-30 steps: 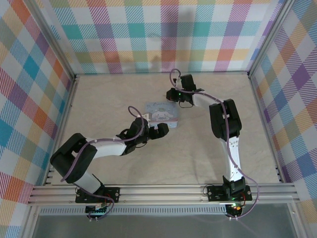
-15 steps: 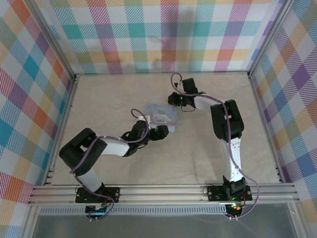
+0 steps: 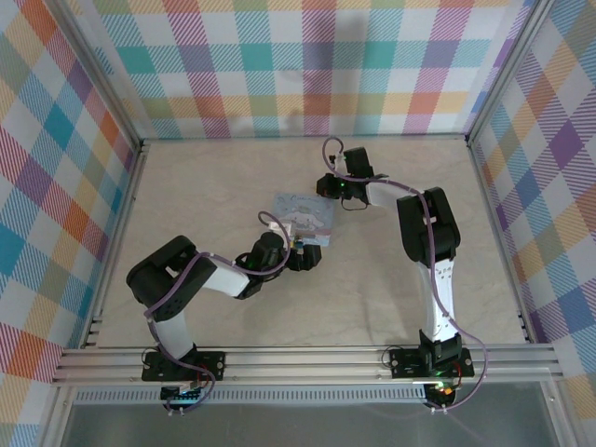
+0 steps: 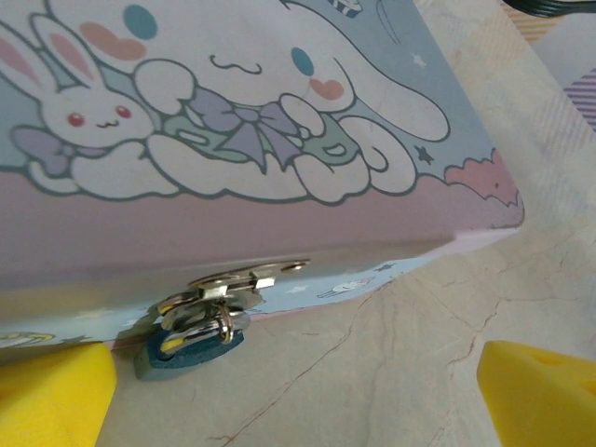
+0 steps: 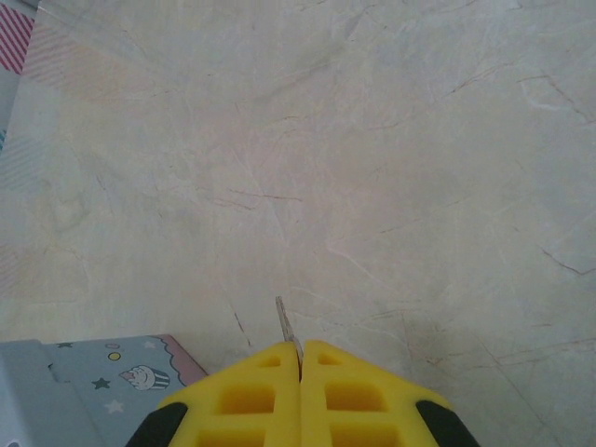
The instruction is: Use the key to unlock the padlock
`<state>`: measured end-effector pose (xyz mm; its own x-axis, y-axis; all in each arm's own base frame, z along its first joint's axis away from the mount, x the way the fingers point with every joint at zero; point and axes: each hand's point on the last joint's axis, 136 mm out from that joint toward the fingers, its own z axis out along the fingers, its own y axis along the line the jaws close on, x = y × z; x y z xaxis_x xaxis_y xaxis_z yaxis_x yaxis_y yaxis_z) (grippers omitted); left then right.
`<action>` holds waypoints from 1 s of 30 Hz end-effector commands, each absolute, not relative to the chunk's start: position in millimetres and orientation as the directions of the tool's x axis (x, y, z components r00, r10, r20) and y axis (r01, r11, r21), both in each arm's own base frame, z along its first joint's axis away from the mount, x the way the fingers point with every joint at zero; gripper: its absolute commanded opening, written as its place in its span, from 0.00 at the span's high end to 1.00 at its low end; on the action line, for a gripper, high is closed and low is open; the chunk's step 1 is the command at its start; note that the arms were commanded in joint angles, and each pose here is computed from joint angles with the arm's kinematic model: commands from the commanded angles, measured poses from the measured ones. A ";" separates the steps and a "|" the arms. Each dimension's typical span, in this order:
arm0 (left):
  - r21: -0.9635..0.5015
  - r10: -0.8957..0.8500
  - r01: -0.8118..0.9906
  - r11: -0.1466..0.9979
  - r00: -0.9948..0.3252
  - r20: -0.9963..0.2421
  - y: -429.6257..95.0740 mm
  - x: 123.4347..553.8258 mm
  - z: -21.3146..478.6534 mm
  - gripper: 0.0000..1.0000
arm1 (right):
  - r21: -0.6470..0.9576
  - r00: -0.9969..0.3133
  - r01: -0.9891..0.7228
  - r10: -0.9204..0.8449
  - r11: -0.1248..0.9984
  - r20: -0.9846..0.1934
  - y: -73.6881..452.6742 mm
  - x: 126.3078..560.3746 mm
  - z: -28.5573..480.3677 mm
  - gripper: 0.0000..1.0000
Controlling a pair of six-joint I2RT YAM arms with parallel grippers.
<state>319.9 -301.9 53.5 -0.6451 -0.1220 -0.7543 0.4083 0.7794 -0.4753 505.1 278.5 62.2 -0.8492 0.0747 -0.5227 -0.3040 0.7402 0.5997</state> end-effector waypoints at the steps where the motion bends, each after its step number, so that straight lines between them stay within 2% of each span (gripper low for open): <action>1: -0.446 -0.071 0.500 0.743 -0.603 -0.795 -322.7 317.5 60.5 0.00 | 0.612 -0.835 -0.350 0.059 0.709 -0.547 287.2 496.5 83.4 1.00; 13: -0.315 -0.025 0.508 0.802 -0.499 -0.867 -341.3 321.6 60.6 0.00 | 0.624 -0.835 -0.352 0.066 0.698 -0.546 289.4 491.6 80.4 1.00; 23: -0.420 -0.031 0.649 0.634 -0.522 -0.853 -369.8 296.0 87.5 0.09 | 0.623 -0.836 -0.351 0.066 0.699 -0.545 289.6 489.4 77.5 1.00; 25: -0.452 -0.039 0.663 0.597 -0.538 -0.842 -372.0 292.1 92.5 0.14 | 0.623 -0.835 -0.353 0.066 0.699 -0.546 289.9 489.4 78.7 1.00; 30: -0.498 -0.095 0.618 0.609 -0.567 -0.818 -364.2 299.1 96.1 0.13 | 0.629 -0.834 -0.351 0.074 0.694 -0.547 289.7 488.5 80.1 1.00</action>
<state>294.3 -351.2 50.9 -0.6130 0.0029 -0.7901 0.5700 0.6941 -0.4397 506.3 276.3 69.9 -0.8200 0.0935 -0.5647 -0.3284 0.7312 0.5979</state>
